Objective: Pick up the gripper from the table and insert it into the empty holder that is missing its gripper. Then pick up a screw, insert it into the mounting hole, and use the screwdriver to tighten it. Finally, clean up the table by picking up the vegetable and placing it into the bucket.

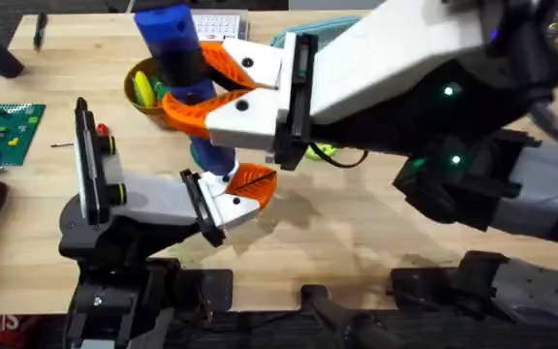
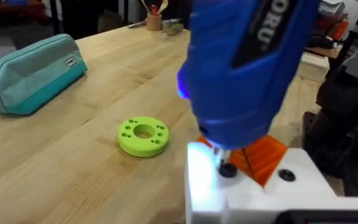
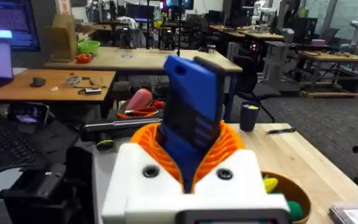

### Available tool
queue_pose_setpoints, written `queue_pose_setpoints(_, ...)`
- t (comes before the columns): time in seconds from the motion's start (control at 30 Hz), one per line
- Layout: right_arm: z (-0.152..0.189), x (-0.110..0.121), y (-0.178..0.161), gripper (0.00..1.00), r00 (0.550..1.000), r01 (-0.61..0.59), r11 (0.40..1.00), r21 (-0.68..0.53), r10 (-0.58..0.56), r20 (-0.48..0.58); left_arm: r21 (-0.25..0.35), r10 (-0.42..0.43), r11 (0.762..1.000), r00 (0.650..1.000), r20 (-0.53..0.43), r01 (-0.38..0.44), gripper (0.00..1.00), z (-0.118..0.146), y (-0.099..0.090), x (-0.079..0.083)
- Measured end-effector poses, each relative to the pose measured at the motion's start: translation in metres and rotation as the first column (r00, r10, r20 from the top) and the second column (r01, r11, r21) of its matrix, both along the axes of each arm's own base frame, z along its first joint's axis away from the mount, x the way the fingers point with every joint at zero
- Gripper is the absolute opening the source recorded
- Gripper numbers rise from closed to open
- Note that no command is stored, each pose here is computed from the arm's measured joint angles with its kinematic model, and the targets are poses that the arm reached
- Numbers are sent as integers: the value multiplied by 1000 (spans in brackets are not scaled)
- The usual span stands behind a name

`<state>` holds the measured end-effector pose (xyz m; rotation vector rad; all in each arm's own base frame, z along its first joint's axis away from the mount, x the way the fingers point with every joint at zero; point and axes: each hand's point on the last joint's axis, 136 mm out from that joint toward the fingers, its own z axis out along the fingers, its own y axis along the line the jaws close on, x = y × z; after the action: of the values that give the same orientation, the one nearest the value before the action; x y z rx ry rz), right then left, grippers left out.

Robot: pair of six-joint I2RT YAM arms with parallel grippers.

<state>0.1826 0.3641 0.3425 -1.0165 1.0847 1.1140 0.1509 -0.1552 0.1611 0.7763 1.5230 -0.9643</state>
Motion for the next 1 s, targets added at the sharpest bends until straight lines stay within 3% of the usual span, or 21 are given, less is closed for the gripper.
queue_pose_setpoints(1.0, 1, -1, 0, 49, 1000, -5, 1000, 7, 5, -17, 0, 0, 1000, 1000, 0, 0, 11, 0, 0, 0)
